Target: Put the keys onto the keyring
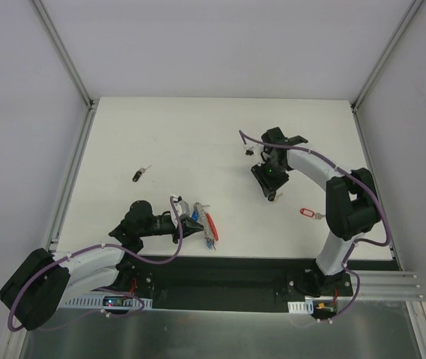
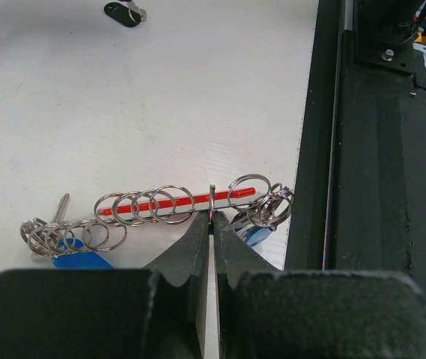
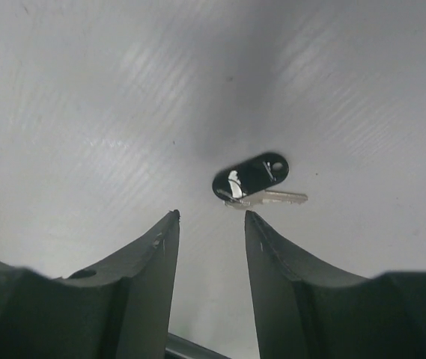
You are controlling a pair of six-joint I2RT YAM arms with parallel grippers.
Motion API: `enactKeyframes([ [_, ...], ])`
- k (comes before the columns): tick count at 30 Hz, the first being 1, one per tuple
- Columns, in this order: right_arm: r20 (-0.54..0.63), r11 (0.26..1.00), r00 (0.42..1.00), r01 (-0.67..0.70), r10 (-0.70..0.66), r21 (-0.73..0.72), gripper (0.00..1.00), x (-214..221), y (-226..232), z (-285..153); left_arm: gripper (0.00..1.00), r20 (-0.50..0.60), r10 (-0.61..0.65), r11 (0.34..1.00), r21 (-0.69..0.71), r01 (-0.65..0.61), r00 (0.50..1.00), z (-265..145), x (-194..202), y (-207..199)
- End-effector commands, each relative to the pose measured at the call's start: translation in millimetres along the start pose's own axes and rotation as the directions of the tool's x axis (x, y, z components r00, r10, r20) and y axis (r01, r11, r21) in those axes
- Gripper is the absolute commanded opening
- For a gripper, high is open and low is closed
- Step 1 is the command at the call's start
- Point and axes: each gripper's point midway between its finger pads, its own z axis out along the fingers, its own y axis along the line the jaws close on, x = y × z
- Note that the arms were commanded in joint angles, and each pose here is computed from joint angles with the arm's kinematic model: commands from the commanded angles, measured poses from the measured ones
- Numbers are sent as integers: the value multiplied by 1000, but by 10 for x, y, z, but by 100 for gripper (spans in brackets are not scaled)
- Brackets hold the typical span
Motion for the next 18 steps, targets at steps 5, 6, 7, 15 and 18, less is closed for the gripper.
enactKeyframes([
  [5,-164,968,955,237,-247,-83,42,269,-91,-99,0,67,74,997,31,-76,995,42,-283,-1],
  [6,-167,967,953,241,-253,-87,42,265,-92,-94,0,69,76,996,32,-78,995,43,-293,-2],
  [7,-169,963,950,252,-264,-90,42,254,-103,-69,0,71,78,996,29,-80,994,43,-300,6],
  [15,-189,953,935,284,-299,-103,43,238,-149,65,0,66,77,996,32,-79,995,42,-288,-1],
  [18,-202,951,931,283,-303,-122,42,268,-124,119,0,64,74,997,34,-76,995,43,-281,-4],
])
